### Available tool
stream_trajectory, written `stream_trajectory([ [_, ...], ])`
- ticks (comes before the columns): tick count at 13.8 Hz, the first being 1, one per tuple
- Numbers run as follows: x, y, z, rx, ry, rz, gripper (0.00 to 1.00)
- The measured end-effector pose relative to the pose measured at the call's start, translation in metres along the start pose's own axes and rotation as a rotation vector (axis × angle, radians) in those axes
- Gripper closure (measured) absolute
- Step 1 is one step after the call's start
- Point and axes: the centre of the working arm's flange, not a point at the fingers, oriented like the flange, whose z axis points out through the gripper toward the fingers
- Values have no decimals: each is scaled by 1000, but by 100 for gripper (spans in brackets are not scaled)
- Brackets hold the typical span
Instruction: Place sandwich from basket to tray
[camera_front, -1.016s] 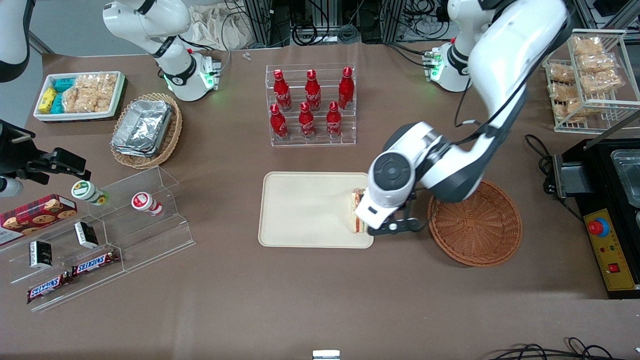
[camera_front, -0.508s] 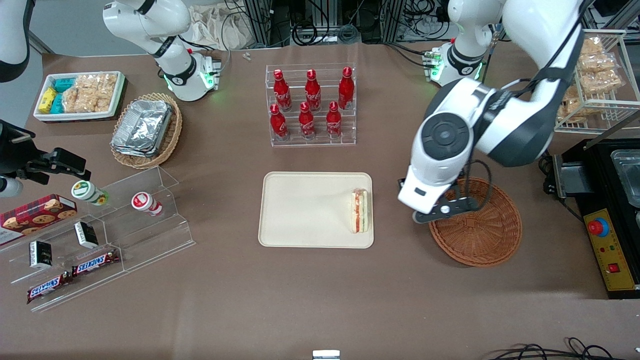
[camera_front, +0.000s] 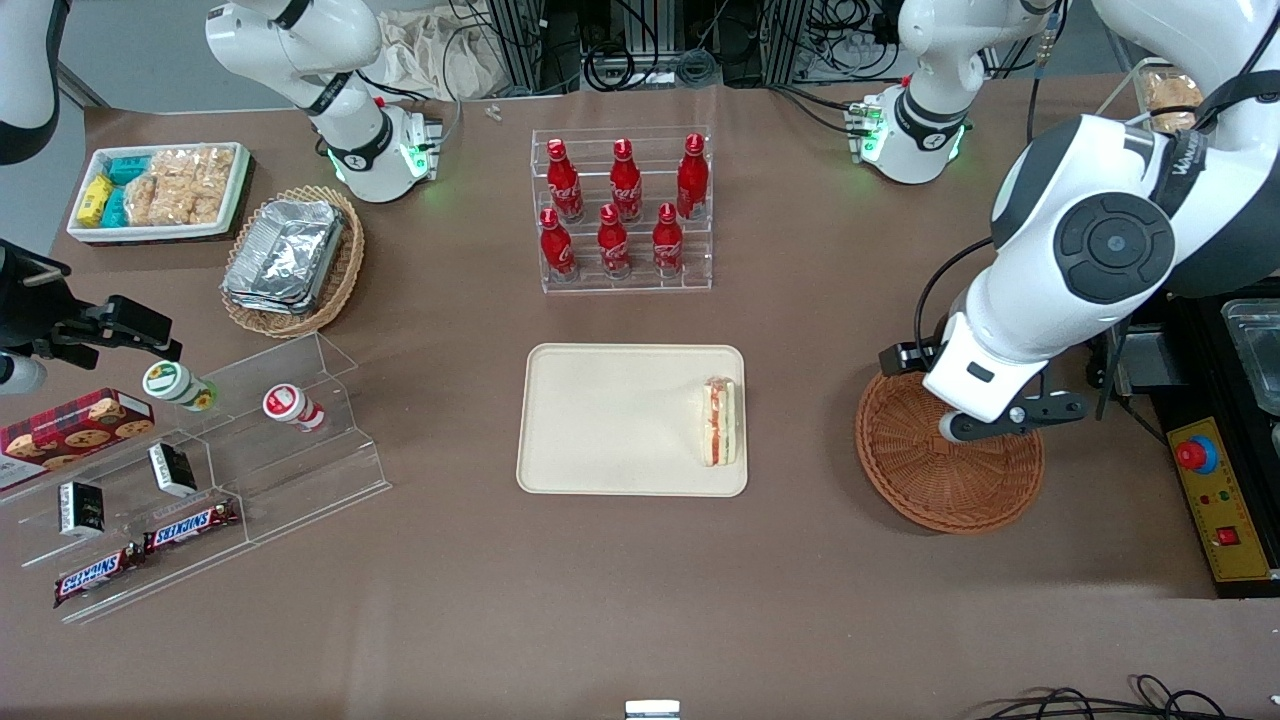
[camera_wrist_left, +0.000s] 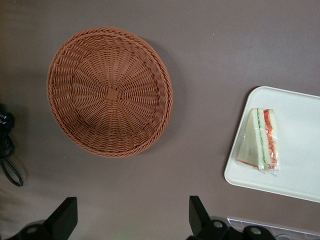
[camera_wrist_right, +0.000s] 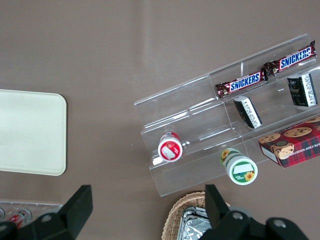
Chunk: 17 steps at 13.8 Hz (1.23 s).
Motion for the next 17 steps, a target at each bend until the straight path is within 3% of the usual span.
stream_trajectory([
  [6,6,-9,12,2,-10,5,0],
  [11,-1,-17,33,7,0,106,0],
  [13,-1,-40,26,-8,-5,154,0],
  [17,-2,-93,21,-33,37,215,0],
])
